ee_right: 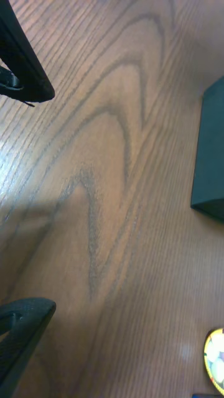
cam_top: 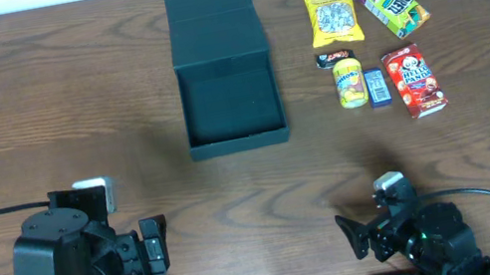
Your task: Pack container
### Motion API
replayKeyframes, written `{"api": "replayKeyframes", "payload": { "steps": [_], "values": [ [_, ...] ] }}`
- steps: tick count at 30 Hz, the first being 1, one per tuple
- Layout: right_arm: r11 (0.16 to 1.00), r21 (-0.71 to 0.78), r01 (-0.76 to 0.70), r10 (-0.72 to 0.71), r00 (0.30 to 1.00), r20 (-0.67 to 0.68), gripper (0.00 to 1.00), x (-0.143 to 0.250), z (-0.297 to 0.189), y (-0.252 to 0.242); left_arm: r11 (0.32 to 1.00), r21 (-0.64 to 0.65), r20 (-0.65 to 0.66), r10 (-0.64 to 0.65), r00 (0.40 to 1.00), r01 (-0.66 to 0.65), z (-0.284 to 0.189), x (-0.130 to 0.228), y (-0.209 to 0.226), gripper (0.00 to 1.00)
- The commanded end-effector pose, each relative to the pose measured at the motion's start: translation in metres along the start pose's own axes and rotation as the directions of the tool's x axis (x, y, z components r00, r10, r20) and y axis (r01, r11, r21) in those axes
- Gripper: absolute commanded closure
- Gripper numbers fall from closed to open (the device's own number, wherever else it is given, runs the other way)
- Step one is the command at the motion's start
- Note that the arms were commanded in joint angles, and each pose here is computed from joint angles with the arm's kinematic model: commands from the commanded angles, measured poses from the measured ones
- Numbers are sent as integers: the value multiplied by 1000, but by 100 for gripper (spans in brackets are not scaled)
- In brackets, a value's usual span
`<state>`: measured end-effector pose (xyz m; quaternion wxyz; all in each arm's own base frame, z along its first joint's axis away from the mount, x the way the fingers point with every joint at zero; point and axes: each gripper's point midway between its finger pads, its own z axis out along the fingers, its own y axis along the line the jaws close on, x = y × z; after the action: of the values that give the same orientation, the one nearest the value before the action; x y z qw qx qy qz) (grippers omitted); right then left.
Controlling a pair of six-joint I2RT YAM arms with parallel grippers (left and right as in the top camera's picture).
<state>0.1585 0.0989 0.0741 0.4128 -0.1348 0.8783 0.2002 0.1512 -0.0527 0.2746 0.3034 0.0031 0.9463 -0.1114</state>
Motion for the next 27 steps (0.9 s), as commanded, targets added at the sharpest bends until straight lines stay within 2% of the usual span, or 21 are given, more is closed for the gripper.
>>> {"api": "replayKeyframes", "payload": {
  "steps": [1, 4, 6, 8, 10, 13, 15, 17, 19, 23, 25, 26, 27],
  "values": [
    [1000, 23, 21, -21, 1000, 3, 1, 1, 1, -4, 1000, -5, 11, -4, 1000, 4, 1, -2, 1, 5],
    [998, 51, 22, -22, 1000, 9, 1, -1, 1, -9, 999, 36, -1, 19, 1000, -19, 1, 0, -6, 5],
    [999, 48, 5, -6, 1000, 17, 1, -2, 1, -8, 989, 105, -12, 105, 994, -103, 0, 4, -17, 5],
    [998, 38, -48, 46, 998, 53, 1, -11, 0, -6, 974, 156, -13, 170, 985, -165, -1, 7, -26, 5],
    [985, 11, -172, 170, 979, 110, 1, -24, -1, -4, 964, 174, -13, 205, 979, -199, -2, 9, -29, 5],
    [903, -78, -421, 429, 887, 170, 1, -44, -3, 2, 944, 202, -9, 268, 963, -261, -3, 12, -33, 5],
    [802, -140, -581, 597, 788, 151, 1, -49, -4, 7, 920, 241, 2, 317, 949, -308, -4, 14, -39, 5],
    [722, -157, -674, 691, 710, 132, 1, -49, -4, 7, 910, 258, 8, 333, 943, -324, -5, 14, -42, 5],
    [699, -164, -696, 715, 688, 126, 1, -49, -4, 7, 911, 255, 12, 333, 943, -325, -5, 13, -42, 5],
    [701, -192, -687, 711, 695, 108, 1, -51, -5, 14, 918, 228, 9, 332, 943, -326, -4, 12, -37, 5],
    [751, -227, -620, 655, 742, 140, 1, -62, -8, 18, 918, 228, 9, 332, 943, -326, -4, 12, -37, 5],
    [810, -268, -521, 574, 798, 182, 1, -74, -12, 26, 918, 228, 9, 332, 943, -326, -4, 12, -37, 5],
    [834, -301, -462, 533, 815, 226, 1, -86, -17, 30, 918, 228, 9, 332, 943, -326, -4, 12, -37, 5]
  ]
}}
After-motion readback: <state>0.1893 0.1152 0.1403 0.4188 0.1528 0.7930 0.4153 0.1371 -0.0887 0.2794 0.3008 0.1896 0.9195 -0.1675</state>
